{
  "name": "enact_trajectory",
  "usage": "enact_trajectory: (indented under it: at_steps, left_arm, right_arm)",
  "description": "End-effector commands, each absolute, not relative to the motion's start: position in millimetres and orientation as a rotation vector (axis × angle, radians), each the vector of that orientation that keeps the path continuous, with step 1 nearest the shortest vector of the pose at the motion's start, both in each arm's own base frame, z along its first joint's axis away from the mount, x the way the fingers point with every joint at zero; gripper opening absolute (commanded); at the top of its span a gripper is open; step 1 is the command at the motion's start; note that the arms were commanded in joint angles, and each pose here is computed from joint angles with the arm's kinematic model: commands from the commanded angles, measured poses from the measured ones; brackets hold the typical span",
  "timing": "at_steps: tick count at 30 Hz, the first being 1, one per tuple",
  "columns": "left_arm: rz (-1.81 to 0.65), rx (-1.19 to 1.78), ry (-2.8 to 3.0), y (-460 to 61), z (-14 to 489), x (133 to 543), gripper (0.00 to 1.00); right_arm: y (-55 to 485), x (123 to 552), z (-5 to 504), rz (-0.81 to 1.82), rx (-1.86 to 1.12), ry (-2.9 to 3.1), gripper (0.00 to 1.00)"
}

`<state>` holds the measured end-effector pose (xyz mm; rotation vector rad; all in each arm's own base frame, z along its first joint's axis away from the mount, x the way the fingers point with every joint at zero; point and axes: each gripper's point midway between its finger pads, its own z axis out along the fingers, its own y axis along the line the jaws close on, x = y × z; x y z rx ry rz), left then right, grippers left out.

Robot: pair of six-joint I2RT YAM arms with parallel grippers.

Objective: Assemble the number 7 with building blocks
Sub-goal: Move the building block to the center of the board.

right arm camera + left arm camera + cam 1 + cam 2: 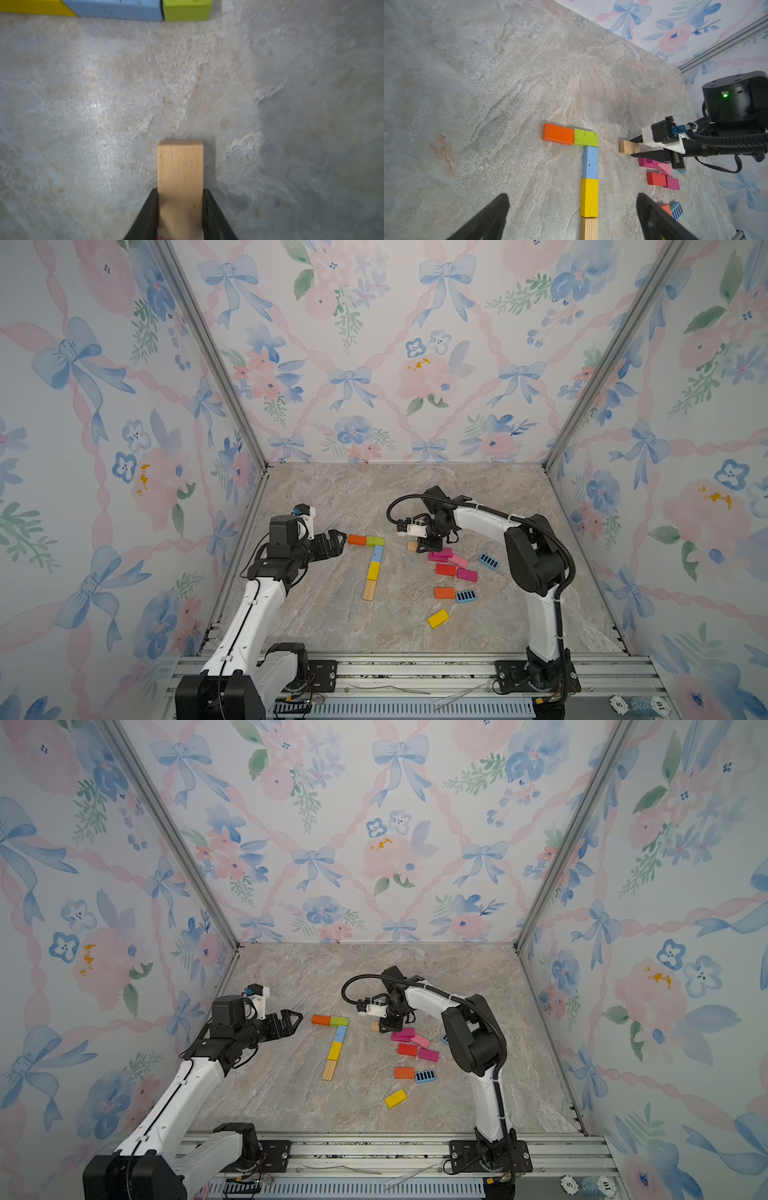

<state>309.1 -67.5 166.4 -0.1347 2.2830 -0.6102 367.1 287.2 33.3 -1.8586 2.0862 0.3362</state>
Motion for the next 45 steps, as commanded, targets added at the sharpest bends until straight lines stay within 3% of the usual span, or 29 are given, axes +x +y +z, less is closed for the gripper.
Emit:
enact_trajectory:
  at_steps: [1, 11, 32, 35, 40, 45]
  left_arm:
    - [-0.604, -0.122, 2.273, -66.3, 165.8, 308.6, 0.98]
    - [-0.604, -0.120, 2.267, -66.4, 167.2, 307.2, 0.98]
    - [-0.607, -0.120, 2.266, -66.7, 167.3, 307.1, 0.98]
    - [-0.609, -0.119, 2.268, -67.0, 166.9, 307.3, 0.98]
    - [-0.613, -0.119, 2.269, -67.5, 166.6, 307.4, 0.98]
    - [-0.615, -0.116, 2.268, -67.9, 167.0, 307.3, 0.98]
  right_arm:
    - [311.1, 361.0, 63.1, 0.374, -1.761, 2.053, 0.32]
    - [336.8, 363.4, 57.3, 0.363, -1.749, 2.071, 0.32]
    - [323.4, 366.4, 20.3, 0.270, -1.775, 2.186, 0.33]
    - [322.7, 366.4, 20.4, 0.266, -1.773, 2.186, 0.39]
    - [322.6, 367.0, 27.7, 0.267, -1.762, 2.183, 0.71]
    - [328.9, 375.8, 65.9, 0.304, -1.656, 2.099, 0.73]
